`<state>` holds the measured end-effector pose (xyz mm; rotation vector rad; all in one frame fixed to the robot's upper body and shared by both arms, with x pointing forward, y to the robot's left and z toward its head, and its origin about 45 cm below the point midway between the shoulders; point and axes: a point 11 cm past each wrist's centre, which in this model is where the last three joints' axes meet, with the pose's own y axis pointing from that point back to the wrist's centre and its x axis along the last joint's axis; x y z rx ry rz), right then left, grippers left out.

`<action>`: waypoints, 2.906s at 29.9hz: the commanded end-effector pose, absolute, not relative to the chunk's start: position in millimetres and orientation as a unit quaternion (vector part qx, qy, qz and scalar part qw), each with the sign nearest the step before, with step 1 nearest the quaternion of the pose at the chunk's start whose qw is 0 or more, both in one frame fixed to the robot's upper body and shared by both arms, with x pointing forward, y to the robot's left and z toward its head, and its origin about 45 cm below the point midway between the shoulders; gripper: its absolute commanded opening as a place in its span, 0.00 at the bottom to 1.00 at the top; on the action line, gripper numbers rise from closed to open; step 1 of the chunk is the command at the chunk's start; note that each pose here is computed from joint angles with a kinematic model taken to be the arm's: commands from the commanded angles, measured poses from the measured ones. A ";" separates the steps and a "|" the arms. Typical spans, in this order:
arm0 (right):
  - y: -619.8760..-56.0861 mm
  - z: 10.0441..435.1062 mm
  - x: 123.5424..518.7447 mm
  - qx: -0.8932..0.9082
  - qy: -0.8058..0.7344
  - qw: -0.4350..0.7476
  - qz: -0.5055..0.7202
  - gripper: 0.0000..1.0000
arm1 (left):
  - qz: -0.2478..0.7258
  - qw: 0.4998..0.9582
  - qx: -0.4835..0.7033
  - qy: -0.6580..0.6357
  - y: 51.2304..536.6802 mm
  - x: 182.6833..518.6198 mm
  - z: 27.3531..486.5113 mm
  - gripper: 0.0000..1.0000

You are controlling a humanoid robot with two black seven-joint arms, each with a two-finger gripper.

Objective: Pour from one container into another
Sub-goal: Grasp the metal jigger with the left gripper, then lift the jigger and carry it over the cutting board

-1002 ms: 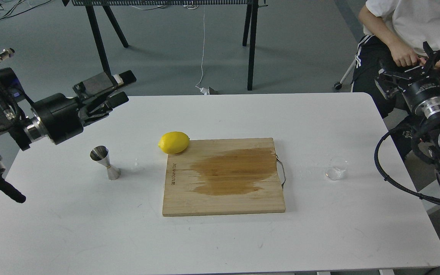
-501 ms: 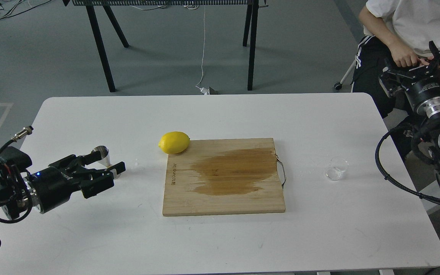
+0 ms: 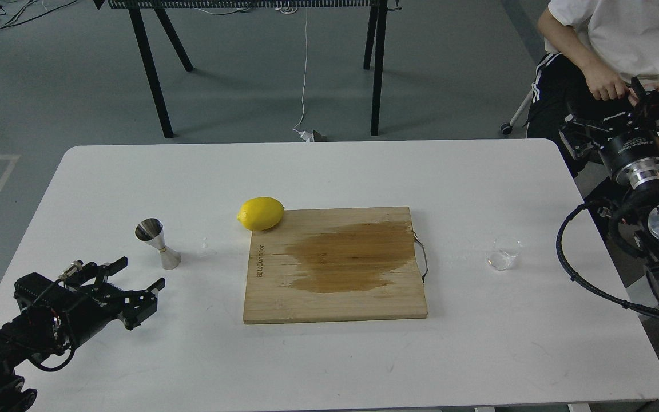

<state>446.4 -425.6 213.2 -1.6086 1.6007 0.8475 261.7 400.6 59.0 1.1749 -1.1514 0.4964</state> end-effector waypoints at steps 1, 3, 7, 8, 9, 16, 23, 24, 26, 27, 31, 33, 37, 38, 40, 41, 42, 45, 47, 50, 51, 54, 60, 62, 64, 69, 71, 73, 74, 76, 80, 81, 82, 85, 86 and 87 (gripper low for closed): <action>-425.1 212.6 446.3 -0.622 0.619 0.350 0.328 1.00 | 0.231 0.656 0.509 -0.507 390.4 264.5 56.0 0.91; -424.9 212.4 446.2 -0.623 0.619 0.350 0.328 1.00 | 0.237 0.655 0.509 -0.505 388.3 266.2 54.1 0.91; -424.3 212.4 446.3 -0.623 0.618 0.349 0.328 1.00 | 0.247 0.650 0.507 -0.509 384.0 275.6 54.6 0.88; -424.1 212.2 446.3 -0.624 0.618 0.349 0.328 1.00 | 0.251 0.649 0.505 -0.510 381.9 279.2 55.4 0.88; -423.8 211.9 446.3 -0.624 0.618 0.347 0.328 1.00 | 0.256 0.648 0.505 -0.509 381.1 281.0 54.9 0.87; -425.2 208.7 444.0 -0.623 0.620 0.344 0.330 1.00 | 0.269 0.637 0.506 -0.516 383.4 296.0 63.2 0.86; -430.7 209.7 442.3 -0.622 0.624 0.342 0.326 1.00 | 0.273 0.635 0.512 -0.511 379.5 305.5 57.2 0.61; -431.1 209.5 442.1 -0.621 0.625 0.342 0.326 1.00 | 0.273 0.634 0.513 -0.511 380.5 306.0 57.8 0.61; -431.8 208.9 441.5 -0.621 0.626 0.341 0.326 1.00 | 0.273 0.633 0.512 -0.512 380.6 307.1 58.6 0.61; -431.7 208.9 441.5 -0.622 0.626 0.340 0.326 1.00 | 0.273 0.633 0.512 -0.512 380.6 307.1 58.6 0.62; -430.3 208.2 441.8 -0.622 0.625 0.341 0.327 1.00 | 0.275 0.634 0.514 -0.508 380.3 306.1 56.0 0.62; -431.0 208.5 441.7 -0.622 0.625 0.340 0.327 1.00 | 0.278 0.634 0.513 -0.508 377.5 307.2 55.5 0.59; -431.2 208.7 441.7 -0.621 0.625 0.341 0.326 1.00 | 0.278 0.635 0.511 -0.507 376.0 307.3 55.0 0.44; -431.2 208.7 441.7 -0.621 0.625 0.341 0.326 1.00 | 0.277 0.635 0.512 -0.507 376.3 306.9 54.5 0.40; -431.2 208.7 441.7 -0.621 0.625 0.341 0.326 1.00 | 0.277 0.635 0.512 -0.508 376.7 307.5 55.3 0.36; -431.2 208.7 441.7 -0.621 0.625 0.341 0.326 1.00 | 0.276 0.635 0.512 -0.508 376.5 307.3 55.0 0.34; -430.5 208.4 441.8 -0.622 0.625 0.341 0.327 1.00 | 0.275 0.636 0.512 -0.508 376.5 306.4 54.3 0.31; -430.5 208.4 441.8 -0.622 0.625 0.341 0.327 1.00 | 0.274 0.636 0.512 -0.508 376.9 306.1 54.3 0.23; -429.8 208.0 441.9 -0.622 0.624 0.341 0.328 1.00 | 0.274 0.637 0.512 -0.508 376.1 306.1 54.0 0.17; -429.6 208.7 442.4 -0.622 0.624 0.342 0.327 1.00 | 0.274 0.637 0.511 -0.508 376.0 306.0 54.0 0.12; -430.3 209.1 442.3 -0.622 0.624 0.342 0.327 1.00 | 0.275 0.636 0.512 -0.508 377.0 306.3 54.5 0.10; -431.1 209.5 442.1 -0.621 0.625 0.342 0.326 1.00 | 0.278 0.632 0.513 -0.510 379.8 309.1 57.8 0.10; -434.2 210.9 441.4 -0.621 0.626 0.343 0.324 1.00 | 0.293 0.605 0.500 -0.546 384.4 343.2 95.8 0.09; -437.5 213.2 440.9 -0.621 0.628 0.343 0.321 1.00 | 0.300 0.596 0.484 -0.566 376.4 361.2 115.4 0.09; -441.2 214.9 440.0 -0.620 0.630 0.343 0.318 1.00 | 0.305 0.592 0.459 -0.588 359.2 377.1 133.6 0.09; -453.5 214.8 433.2 -0.616 0.638 0.341 0.312 1.00 | 0.312 0.596 0.380 -0.635 299.9 401.1 172.6 0.09; -461.4 216.2 430.1 -0.614 0.644 0.338 0.308 1.00 | 0.304 0.608 0.349 -0.645 272.0 406.1 189.1 0.09; -467.4 215.8 426.8 -0.611 0.649 0.336 0.305 1.00 | 0.283 0.625 0.332 -0.648 249.1 407.1 198.0 0.08; -469.6 216.4 425.9 -0.611 0.650 0.335 0.303 1.00 | 0.273 0.632 0.324 -0.649 237.4 406.9 198.8 0.07; -473.9 216.9 423.6 -0.609 0.653 0.334 0.301 1.00 | 0.259 0.642 0.306 -0.653 213.0 406.3 198.2 0.07; -476.5 213.8 420.4 -0.607 0.656 0.332 0.302 1.00 | 0.220 0.678 0.269 -0.648 156.4 389.0 177.8 0.07; -478.0 214.0 419.6 -0.606 0.657 0.331 0.302 1.00 | 0.213 0.683 0.262 -0.647 146.8 384.9 173.9 0.07; -478.1 214.0 419.6 -0.606 0.657 0.331 0.302 1.00 | 0.206 0.689 0.260 -0.644 139.2 380.0 167.8 0.07; -478.9 213.7 419.0 -0.606 0.658 0.331 0.301 1.00 | 0.192 0.698 0.273 -0.634 132.9 372.0 149.2 0.07; -478.9 213.7 419.0 -0.606 0.658 0.331 0.301 1.00 | 0.187 0.700 0.277 -0.631 131.5 370.4 143.4 0.07; -478.9 213.7 419.0 -0.606 0.658 0.331 0.301 1.00 | 0.183 0.702 0.278 -0.629 128.2 368.8 139.5 0.07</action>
